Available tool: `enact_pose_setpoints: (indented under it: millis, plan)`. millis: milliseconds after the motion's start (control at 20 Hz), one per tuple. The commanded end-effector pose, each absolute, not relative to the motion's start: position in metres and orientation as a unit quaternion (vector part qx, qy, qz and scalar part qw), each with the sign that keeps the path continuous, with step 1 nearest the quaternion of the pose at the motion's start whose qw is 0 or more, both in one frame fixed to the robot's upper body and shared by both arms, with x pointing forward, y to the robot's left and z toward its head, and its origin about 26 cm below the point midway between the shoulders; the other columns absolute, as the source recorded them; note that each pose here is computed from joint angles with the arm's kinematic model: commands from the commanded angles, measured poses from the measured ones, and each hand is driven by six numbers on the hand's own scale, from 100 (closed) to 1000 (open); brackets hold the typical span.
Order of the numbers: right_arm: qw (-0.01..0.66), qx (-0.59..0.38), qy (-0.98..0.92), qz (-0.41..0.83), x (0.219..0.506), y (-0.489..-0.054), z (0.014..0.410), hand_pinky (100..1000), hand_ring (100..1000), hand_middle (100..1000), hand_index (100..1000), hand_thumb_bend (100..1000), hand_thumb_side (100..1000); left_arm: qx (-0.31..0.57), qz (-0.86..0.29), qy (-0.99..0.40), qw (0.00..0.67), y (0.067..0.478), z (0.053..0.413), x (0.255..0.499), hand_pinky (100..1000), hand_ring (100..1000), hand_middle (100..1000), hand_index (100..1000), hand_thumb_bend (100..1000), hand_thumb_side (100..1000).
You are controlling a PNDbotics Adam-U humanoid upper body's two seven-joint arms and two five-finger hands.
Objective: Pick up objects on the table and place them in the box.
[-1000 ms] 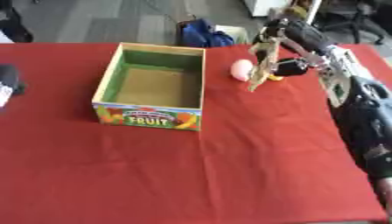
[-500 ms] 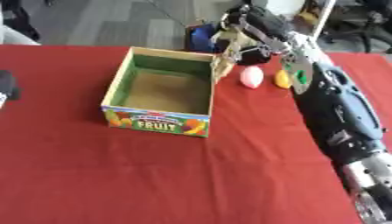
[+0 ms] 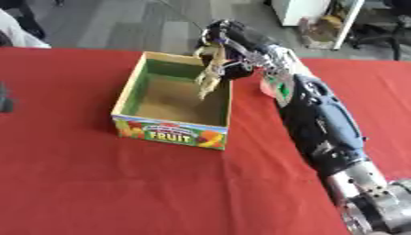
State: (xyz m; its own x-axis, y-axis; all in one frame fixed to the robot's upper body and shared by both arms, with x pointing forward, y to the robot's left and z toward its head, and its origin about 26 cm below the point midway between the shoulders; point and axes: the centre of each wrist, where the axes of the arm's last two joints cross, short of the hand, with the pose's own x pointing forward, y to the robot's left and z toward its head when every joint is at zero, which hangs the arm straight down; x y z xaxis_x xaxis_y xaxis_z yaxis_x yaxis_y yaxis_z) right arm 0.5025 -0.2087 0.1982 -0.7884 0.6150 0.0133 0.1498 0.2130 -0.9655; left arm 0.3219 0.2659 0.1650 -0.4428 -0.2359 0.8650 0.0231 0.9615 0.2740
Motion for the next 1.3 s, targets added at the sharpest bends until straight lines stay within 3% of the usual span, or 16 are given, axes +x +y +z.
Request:
enact_pose_setpoints:
  millis: [50,300,350,550,950,1300]
  plan:
    - [0.197,-0.259,-0.745,0.581,0.504,-0.201,0.200,797,661,557,718,100,100,0.056,-0.130,-0.850,0.507,0.262,0.176,0.321,681,622,594,687,432,463]
    - [0.202,-0.250,-0.735,0.597,0.503,-0.193,0.188,799,667,565,725,100,100,0.053,-0.131,-0.850,0.507,0.261,0.176,0.321,681,622,594,687,433,464]
    - [0.205,-0.240,-0.720,0.618,0.503,-0.192,0.180,838,750,658,803,100,104,0.053,-0.131,-0.850,0.507,0.261,0.176,0.321,681,622,594,687,433,466]
    - [0.217,-0.208,-0.678,0.671,0.504,-0.197,0.173,883,829,770,872,160,245,0.053,-0.131,-0.849,0.509,0.261,0.175,0.322,681,622,594,687,434,469]
    - [0.241,-0.177,-0.647,0.702,0.506,-0.214,0.195,928,901,856,935,295,401,0.057,-0.131,-0.847,0.512,0.263,0.174,0.321,682,623,594,689,436,470]
    - [0.245,-0.188,-0.611,0.729,0.505,-0.230,0.233,939,922,886,950,377,426,0.061,-0.131,-0.846,0.514,0.265,0.173,0.321,683,623,593,689,438,470]
